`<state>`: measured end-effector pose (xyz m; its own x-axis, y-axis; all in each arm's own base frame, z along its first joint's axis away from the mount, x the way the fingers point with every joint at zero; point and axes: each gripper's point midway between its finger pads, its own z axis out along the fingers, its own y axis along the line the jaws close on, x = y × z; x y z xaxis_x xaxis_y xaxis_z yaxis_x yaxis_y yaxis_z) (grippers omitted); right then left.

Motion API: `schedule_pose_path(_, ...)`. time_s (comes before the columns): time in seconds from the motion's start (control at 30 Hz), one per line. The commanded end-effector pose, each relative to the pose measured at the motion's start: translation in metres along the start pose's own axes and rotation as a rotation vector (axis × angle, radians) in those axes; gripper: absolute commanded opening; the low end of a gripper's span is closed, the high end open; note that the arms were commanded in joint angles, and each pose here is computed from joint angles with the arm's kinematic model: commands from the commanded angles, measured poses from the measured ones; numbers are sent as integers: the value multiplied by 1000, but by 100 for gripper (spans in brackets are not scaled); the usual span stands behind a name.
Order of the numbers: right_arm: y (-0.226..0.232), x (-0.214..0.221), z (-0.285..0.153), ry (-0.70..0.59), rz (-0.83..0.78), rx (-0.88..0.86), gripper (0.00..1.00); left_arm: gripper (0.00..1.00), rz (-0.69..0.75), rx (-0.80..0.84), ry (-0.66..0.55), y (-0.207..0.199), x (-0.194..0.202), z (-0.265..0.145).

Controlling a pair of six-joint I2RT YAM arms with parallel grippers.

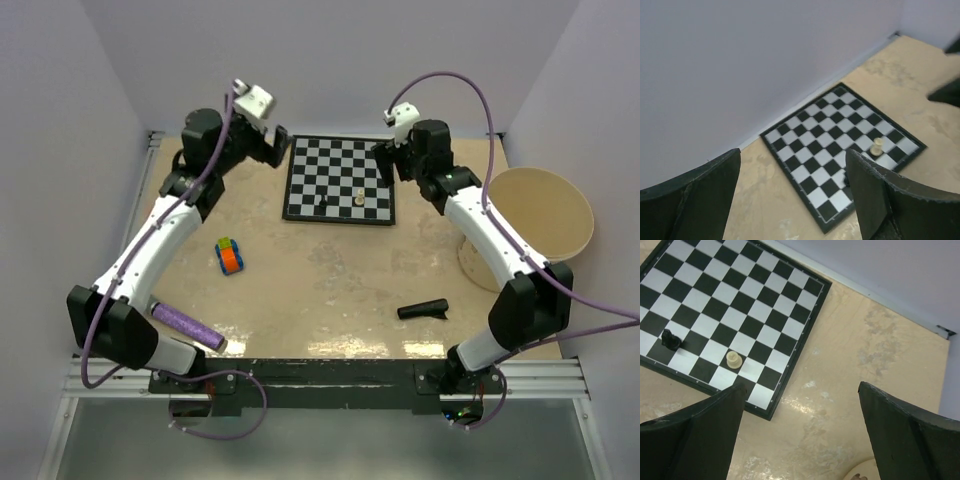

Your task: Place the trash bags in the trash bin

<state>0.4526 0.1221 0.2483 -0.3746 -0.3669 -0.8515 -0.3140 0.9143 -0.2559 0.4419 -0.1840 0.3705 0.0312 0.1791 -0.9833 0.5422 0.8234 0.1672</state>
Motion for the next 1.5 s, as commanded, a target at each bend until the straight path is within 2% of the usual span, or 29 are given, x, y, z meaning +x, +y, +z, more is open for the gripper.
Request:
schedule_pose_path(0.0, -32, -42, -44, -60, 0, 99, 98, 89, 140, 449, 47, -136, 49, -10)
schedule_pose_path(0.07, -37, -54, -59, -82, -35, 101, 98, 88, 161, 600, 57, -182, 68, -29)
schedule_pose_path(0.2, -44, -90, -104, -210, -2, 88, 98, 85, 194, 848, 144, -253, 107, -49)
schedule_pose_path(0.37, -56, -122, -180, -397, 127, 95, 98, 73, 174, 976, 267, -320, 131, -35)
schedule_pose_path(0.5, -84, -107, -215, -436, 275, 138, 94, 63, 124, 1014, 386, -370, 157, -23)
schedule_pose_path(0.63, -89, -88, -244, -462, 271, 163, 94, 60, -38, 1017, 511, -407, 183, -8)
schedule_pose_path(0.7, -91, -81, -257, -475, 272, 189, 95, 60, -86, 1002, 528, -418, 188, 0)
schedule_pose_path(0.97, -94, -62, -269, -454, 280, 218, 95, 59, 63, 951, 559, -455, 236, 18)
schedule_pose_path(1.07, -94, -61, -267, -454, 290, 207, 95, 57, 106, 1004, 543, -472, 242, 14)
schedule_pose_path(1.23, -91, -59, -262, -444, 299, 187, 95, 56, 111, 954, 560, -472, 249, 19)
schedule_pose_path(1.3, -91, -60, -262, -444, 299, 186, 95, 55, 104, 915, 565, -467, 244, 22)
schedule_pose_path(1.4, -93, -63, -263, -450, 299, 190, 95, 56, 51, 864, 530, -457, 212, 23)
schedule_pose_path(1.43, -93, -65, -265, -454, 296, 191, 95, 58, 10, 829, 537, -453, 203, 23)
schedule_pose_path(1.47, -94, -66, -265, -458, 294, 192, 95, 65, -55, 786, 553, -451, 192, 23)
